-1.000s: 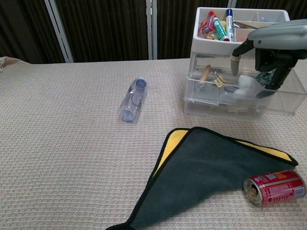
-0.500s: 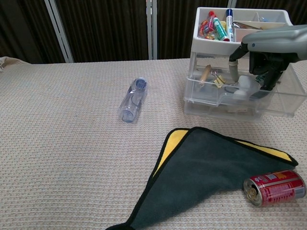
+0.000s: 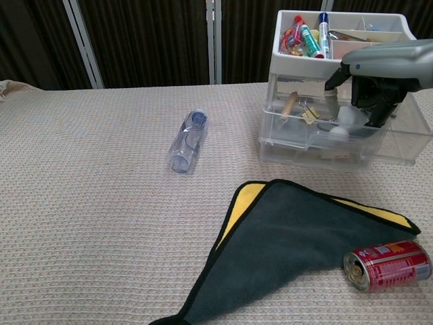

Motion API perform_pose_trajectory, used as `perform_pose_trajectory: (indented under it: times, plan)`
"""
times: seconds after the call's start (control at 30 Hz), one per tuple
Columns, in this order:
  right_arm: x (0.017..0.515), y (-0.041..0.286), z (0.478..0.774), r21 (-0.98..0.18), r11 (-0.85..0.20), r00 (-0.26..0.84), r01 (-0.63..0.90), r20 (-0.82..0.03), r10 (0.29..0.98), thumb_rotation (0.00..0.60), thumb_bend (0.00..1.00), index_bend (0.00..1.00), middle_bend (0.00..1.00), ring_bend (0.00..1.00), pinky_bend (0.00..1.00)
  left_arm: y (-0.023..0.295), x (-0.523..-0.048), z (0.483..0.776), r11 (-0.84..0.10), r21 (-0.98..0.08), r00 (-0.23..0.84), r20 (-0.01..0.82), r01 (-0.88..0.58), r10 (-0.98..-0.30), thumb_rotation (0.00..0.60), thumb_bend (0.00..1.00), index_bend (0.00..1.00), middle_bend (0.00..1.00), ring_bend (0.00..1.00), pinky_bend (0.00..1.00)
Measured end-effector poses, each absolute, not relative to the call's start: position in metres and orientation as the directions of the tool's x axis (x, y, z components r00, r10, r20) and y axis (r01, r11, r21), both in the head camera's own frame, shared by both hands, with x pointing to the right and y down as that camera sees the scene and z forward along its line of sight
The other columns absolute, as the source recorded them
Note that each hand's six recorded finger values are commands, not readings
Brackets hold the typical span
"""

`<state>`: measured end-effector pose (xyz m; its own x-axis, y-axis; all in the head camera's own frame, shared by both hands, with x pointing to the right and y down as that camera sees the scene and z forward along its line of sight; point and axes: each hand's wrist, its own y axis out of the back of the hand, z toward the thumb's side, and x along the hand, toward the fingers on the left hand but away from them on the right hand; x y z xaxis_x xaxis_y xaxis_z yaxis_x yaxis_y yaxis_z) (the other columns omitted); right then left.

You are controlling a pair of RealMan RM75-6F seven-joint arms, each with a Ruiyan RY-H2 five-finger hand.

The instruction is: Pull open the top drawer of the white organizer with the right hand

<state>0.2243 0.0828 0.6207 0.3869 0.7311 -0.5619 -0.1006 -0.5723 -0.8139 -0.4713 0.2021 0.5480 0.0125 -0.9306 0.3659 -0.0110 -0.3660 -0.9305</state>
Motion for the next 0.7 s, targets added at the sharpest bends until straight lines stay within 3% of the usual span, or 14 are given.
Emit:
perform_pose_trajectory:
  times: [0.27,0.7]
  plan:
    - [0.2249,0.0835,0.6209,-0.816,-0.569,0.389,-0.101,-0.559,0.732,0.6,0.25,0.58,1.0,1.0,0.67,0.2022,-0.4714,0.5476,-0.365,-0.931,0.013,0.365,-0.011,-0.931,0.6,0.11,0.0,0.0,0.0,0.0]
    - [0.2252,0.0841,0.6176,-0.828,-0.552,0.392,-0.099,-0.543,0.743,0.6,0.3,0.6,1.0,1.0,0.67,0.2023,-0.4708,0.5478,-0.366,-0.931,0.016,0.366,-0.009,-0.931,0.6,0.11,0.0,0.0,0.0,0.0]
